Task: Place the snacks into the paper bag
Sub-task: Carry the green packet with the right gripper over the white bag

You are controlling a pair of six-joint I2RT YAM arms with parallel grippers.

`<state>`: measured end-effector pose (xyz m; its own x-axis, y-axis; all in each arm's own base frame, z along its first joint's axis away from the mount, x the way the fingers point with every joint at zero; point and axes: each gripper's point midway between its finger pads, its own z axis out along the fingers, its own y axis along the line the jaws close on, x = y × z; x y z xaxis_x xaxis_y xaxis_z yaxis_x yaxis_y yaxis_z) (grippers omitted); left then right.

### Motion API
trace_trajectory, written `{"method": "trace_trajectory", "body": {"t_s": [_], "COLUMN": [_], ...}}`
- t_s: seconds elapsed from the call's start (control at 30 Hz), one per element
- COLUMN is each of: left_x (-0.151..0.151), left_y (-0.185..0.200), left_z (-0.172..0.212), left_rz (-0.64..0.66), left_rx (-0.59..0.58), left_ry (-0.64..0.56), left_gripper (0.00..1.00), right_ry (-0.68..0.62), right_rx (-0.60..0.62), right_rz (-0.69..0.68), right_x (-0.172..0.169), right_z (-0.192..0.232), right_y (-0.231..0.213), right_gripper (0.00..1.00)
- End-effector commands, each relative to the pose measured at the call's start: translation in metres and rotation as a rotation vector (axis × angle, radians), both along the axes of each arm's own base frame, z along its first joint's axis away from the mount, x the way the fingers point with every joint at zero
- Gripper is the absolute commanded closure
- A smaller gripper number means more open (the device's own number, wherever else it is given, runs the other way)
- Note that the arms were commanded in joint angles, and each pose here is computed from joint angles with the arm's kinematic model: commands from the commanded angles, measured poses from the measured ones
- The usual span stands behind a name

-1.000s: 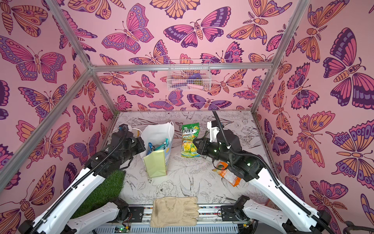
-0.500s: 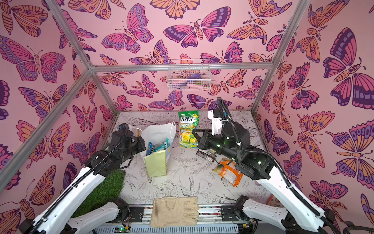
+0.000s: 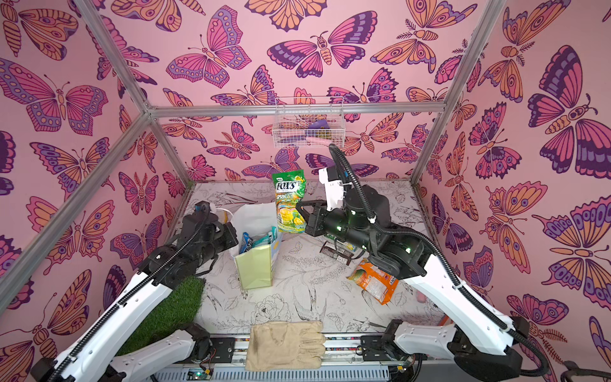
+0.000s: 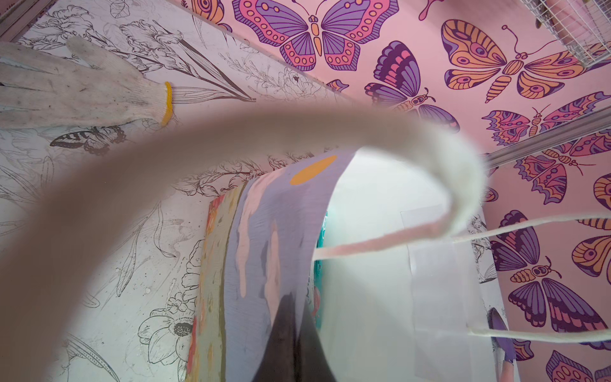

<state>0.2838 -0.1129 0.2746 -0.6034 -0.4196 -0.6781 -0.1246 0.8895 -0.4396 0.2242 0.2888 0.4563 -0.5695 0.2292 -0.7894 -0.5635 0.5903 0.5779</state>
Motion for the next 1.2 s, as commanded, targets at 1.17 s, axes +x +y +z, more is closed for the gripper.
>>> {"method": "trace_trajectory", "body": {"t_s": [1.17], "left_x": [0.005], "left_y": [-0.014], "left_z": [0.020], "left_rz": [-0.030], "left_rx": [-0.034], "left_ry": [-0.057], "left_gripper": [1.00], "right_ry": [0.000], "right_rx": [-0.130], "right_rz": [0.084], "right_x": [0.026], "right_z": [-0.030], "right_y": [0.082], "right_gripper": [1.00]}}
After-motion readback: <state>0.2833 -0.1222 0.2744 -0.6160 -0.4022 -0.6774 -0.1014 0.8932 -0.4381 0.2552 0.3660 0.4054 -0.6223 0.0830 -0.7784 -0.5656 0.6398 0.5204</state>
